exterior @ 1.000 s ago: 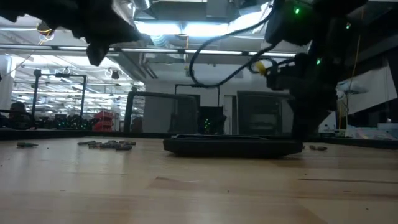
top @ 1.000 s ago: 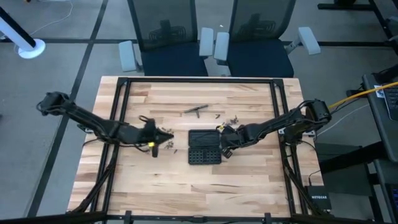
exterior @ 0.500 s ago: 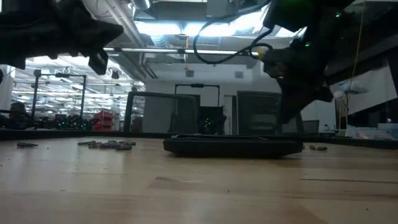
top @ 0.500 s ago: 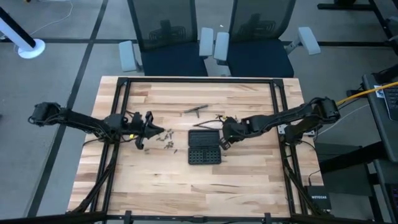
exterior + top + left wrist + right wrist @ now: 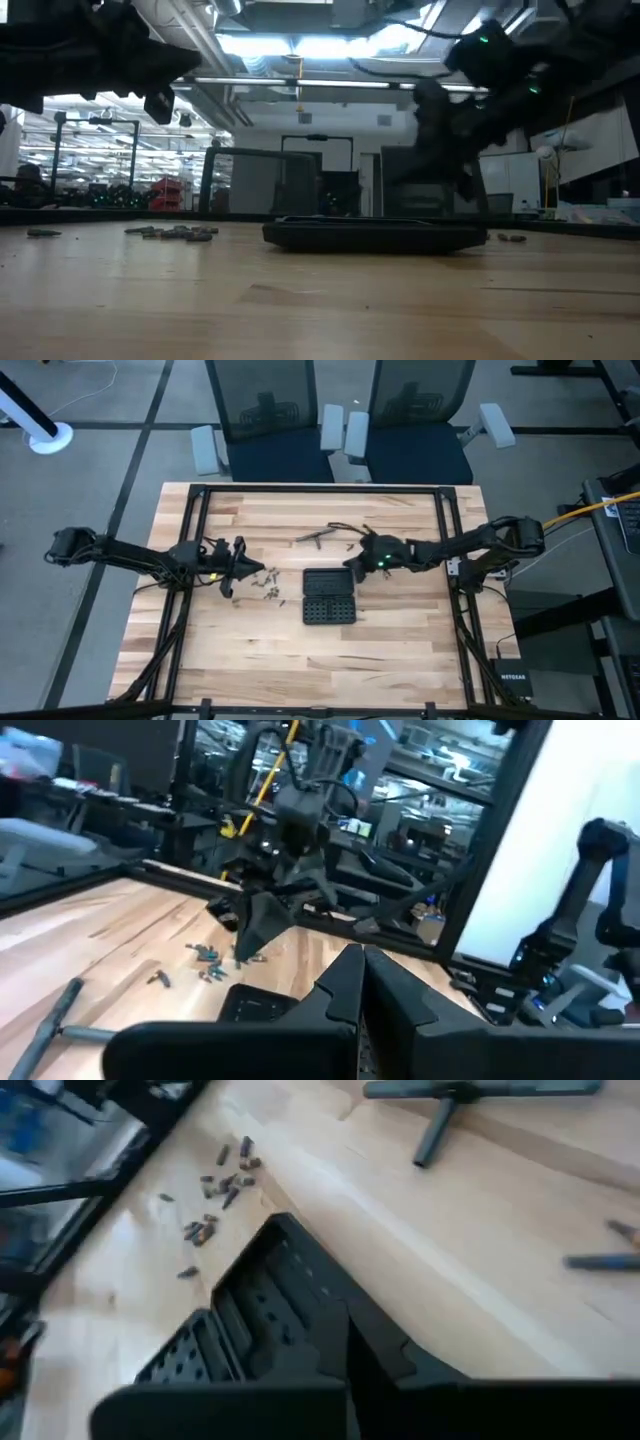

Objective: Prefit tool cases
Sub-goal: Return to Home Position

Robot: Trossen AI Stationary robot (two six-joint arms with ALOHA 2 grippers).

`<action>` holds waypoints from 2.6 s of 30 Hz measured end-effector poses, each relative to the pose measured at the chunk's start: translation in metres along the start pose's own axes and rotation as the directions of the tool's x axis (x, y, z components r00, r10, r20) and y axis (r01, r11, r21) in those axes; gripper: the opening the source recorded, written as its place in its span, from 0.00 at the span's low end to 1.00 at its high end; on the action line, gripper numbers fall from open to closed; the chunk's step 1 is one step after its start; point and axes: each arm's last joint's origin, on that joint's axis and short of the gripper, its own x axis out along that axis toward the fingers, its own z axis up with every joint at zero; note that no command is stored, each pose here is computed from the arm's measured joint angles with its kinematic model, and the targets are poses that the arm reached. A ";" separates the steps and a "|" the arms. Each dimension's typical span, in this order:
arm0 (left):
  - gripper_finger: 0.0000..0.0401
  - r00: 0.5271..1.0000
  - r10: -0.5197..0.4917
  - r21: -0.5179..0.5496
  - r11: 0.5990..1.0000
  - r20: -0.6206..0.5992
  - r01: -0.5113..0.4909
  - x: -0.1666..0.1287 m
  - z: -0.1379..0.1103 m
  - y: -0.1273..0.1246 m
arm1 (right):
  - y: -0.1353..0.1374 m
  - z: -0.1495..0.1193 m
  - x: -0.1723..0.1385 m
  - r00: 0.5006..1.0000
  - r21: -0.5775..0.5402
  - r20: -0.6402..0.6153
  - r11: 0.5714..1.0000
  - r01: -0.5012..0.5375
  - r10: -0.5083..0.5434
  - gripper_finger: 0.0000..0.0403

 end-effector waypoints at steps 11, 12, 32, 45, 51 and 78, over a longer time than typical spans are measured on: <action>0.00 0.981 0.165 0.117 0.977 0.098 -0.176 -0.002 0.007 0.007 | -0.006 -0.006 -0.089 0.936 -0.226 0.330 0.973 -0.051 0.126 0.00; 0.00 0.980 0.171 0.127 0.975 0.102 -0.183 -0.002 0.008 0.007 | -0.006 -0.005 -0.095 0.916 -0.244 0.377 0.969 -0.045 0.138 0.00; 0.00 0.968 0.238 0.354 0.915 -0.083 -0.195 -0.003 -0.011 0.011 | -0.044 -0.046 -0.099 0.954 -0.616 0.298 0.766 0.184 0.011 0.00; 0.00 0.760 0.371 0.421 0.896 -0.534 -0.141 -0.023 -0.055 0.024 | -0.060 -0.063 -0.097 0.979 -0.641 0.128 0.739 0.205 -0.161 0.04; 0.00 0.668 0.396 0.430 0.894 -0.630 -0.125 -0.033 -0.064 0.026 | -0.060 -0.063 -0.100 0.979 -0.641 0.131 0.740 0.205 -0.158 0.04; 0.00 0.978 0.211 0.332 0.922 0.006 -0.201 -0.050 0.007 0.003 | -0.037 -0.041 -0.149 0.837 -0.579 0.512 0.797 0.171 0.193 0.05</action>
